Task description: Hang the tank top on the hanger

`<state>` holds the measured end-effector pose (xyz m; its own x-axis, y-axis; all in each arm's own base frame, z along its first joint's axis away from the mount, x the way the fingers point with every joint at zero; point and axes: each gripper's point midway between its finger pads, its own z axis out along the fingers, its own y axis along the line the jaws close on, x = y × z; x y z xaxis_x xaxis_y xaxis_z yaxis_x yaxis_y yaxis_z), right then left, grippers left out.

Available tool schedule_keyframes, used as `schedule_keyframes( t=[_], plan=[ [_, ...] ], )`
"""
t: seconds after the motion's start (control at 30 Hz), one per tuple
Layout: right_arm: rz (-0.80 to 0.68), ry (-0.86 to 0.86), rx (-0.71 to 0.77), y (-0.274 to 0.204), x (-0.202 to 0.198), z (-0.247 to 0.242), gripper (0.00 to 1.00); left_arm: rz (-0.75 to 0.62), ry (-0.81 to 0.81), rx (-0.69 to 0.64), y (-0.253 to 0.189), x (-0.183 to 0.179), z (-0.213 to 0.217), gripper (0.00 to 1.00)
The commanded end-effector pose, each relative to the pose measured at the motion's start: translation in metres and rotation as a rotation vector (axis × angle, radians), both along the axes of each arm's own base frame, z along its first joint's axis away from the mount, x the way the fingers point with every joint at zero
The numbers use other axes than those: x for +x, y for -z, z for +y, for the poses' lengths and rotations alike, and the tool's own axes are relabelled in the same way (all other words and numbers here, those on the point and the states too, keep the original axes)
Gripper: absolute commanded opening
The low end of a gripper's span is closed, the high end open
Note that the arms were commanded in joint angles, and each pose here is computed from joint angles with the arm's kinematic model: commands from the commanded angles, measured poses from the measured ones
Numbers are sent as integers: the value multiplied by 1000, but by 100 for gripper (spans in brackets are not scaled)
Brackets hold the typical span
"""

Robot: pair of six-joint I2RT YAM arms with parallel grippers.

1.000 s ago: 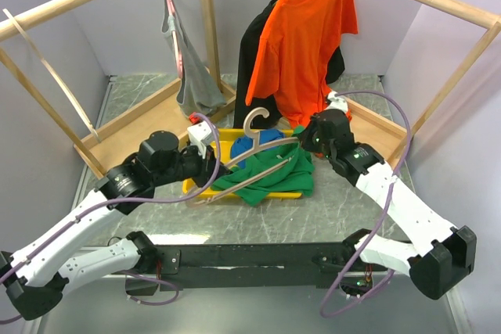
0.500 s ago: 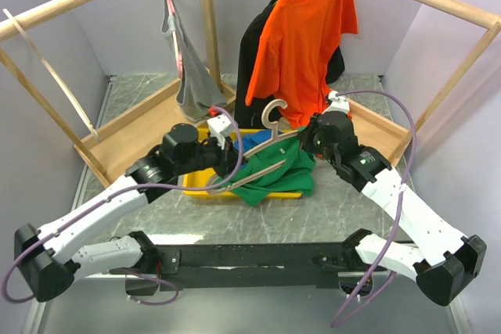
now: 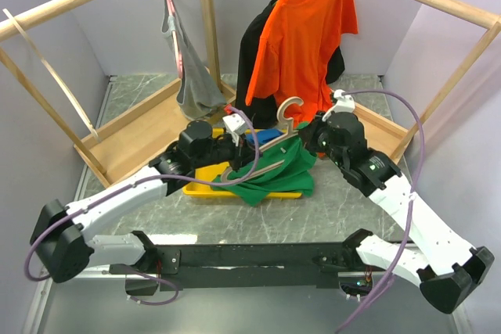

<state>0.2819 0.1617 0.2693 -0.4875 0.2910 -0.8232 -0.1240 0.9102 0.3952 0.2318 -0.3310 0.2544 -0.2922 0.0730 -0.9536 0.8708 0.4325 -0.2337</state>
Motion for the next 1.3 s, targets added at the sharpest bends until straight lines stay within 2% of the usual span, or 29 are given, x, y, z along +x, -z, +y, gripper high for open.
schedule_keyframes(
  t=[0.0, 0.07, 0.1, 0.2, 0.3, 0.37, 0.5, 0.63, 0.87, 1.07, 1.23, 1.27],
  plan=[
    [-112, -28, 59, -22, -2, 3, 19, -99, 46, -83, -31, 4, -14, 1],
    [-121, -20, 58, -19, -4, 0, 29, -97, 45, -88, -31, 4, -15, 1],
    [-128, -24, 60, -19, -5, 0, 41, -99, 42, -92, -32, 5, -15, 1],
    [-198, -66, 85, -30, -8, 4, 61, -89, 45, -89, -28, 4, -16, 1],
    [-278, -180, 113, -39, -15, 22, 67, -83, 51, -99, -30, 5, -18, 1],
    [-306, -210, 104, -42, -16, 28, 68, -67, 61, -100, -28, 5, -22, 1],
    [-361, -139, 39, -46, -3, 23, 68, -50, 76, -102, -28, 4, -26, 1],
    [-367, -66, -28, -40, 14, 15, 68, -39, 92, -108, -29, 1, -26, 1],
    [-354, -72, -53, -19, 22, 20, 65, -32, 100, -113, -33, -5, -23, 1],
    [-378, -90, -53, -17, 21, 22, 55, -14, 104, -95, -26, -6, -24, 2],
    [-374, -90, -58, -9, 21, 22, 52, -19, 104, -103, -32, -6, -24, 2],
    [-368, -85, -64, -7, 22, 22, 46, -19, 104, -103, -32, -7, -25, 3]
  ],
)
